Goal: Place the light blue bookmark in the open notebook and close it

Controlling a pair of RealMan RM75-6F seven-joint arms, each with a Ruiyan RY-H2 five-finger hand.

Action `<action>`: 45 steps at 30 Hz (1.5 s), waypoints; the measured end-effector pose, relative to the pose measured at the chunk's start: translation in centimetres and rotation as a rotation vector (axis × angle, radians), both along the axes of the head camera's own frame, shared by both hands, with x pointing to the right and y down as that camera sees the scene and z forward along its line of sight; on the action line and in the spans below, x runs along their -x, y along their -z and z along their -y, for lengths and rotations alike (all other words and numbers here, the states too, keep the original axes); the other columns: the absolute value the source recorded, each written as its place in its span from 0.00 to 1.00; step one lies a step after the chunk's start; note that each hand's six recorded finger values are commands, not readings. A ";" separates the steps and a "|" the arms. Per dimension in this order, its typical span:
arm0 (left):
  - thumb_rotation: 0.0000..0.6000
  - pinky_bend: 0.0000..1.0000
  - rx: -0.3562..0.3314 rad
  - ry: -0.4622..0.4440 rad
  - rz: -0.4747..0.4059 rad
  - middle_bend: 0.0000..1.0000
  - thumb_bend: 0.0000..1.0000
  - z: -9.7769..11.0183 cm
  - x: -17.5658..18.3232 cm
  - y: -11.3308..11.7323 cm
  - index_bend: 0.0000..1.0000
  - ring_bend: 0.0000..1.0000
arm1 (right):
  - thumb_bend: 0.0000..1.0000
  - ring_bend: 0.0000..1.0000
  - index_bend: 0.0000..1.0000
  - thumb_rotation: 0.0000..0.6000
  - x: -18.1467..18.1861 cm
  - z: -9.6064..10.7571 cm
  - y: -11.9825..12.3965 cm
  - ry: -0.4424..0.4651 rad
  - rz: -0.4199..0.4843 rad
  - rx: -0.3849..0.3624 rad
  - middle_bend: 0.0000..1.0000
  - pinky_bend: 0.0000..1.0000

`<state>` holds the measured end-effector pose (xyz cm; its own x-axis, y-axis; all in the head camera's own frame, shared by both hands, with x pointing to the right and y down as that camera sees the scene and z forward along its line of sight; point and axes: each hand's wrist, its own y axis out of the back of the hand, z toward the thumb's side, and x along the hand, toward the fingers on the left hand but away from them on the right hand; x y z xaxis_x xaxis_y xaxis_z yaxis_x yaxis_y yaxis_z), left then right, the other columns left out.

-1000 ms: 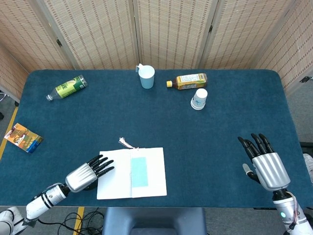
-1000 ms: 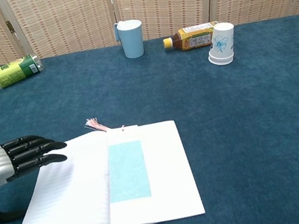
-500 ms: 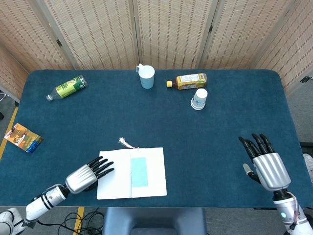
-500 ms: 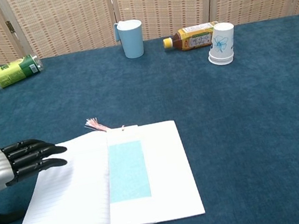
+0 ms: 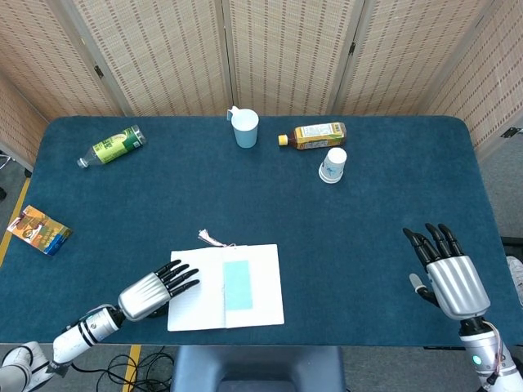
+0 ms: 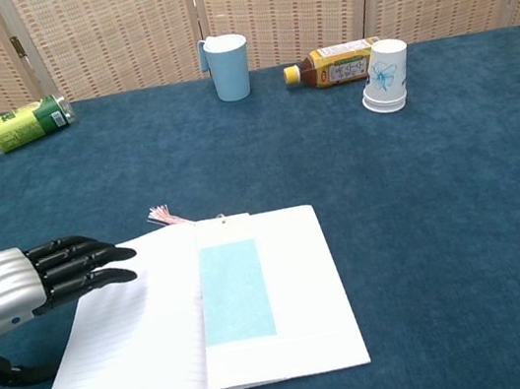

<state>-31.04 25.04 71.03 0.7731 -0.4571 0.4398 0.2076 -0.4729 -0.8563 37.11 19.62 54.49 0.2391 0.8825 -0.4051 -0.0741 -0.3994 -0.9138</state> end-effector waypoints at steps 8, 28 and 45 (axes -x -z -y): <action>1.00 0.11 0.039 0.048 -0.062 0.03 0.23 0.3 -0.9 -0.4 0.15 0.02 | 0.27 0.06 0.00 1.00 -0.3 0.0 -0.1 -0.011 0.000 -0.002 0.20 0.08; 1.00 0.11 0.091 0.137 -0.192 0.11 0.34 0.7 -2.7 -1.7 0.30 0.04 | 0.27 0.06 0.01 1.00 -0.7 0.3 0.0 -0.029 0.001 -0.009 0.20 0.08; 1.00 0.11 0.135 0.207 -0.287 0.14 0.56 1.0 -3.6 -1.6 0.40 0.06 | 0.27 0.05 0.01 1.00 -0.9 0.4 0.0 -0.035 0.003 -0.017 0.20 0.08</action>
<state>-27.45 24.00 72.65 0.7713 -0.5689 0.2855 -0.1435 -0.5925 -0.7927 37.97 19.19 54.45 0.2094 0.8969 -0.3895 -0.0582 -0.3862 -0.9206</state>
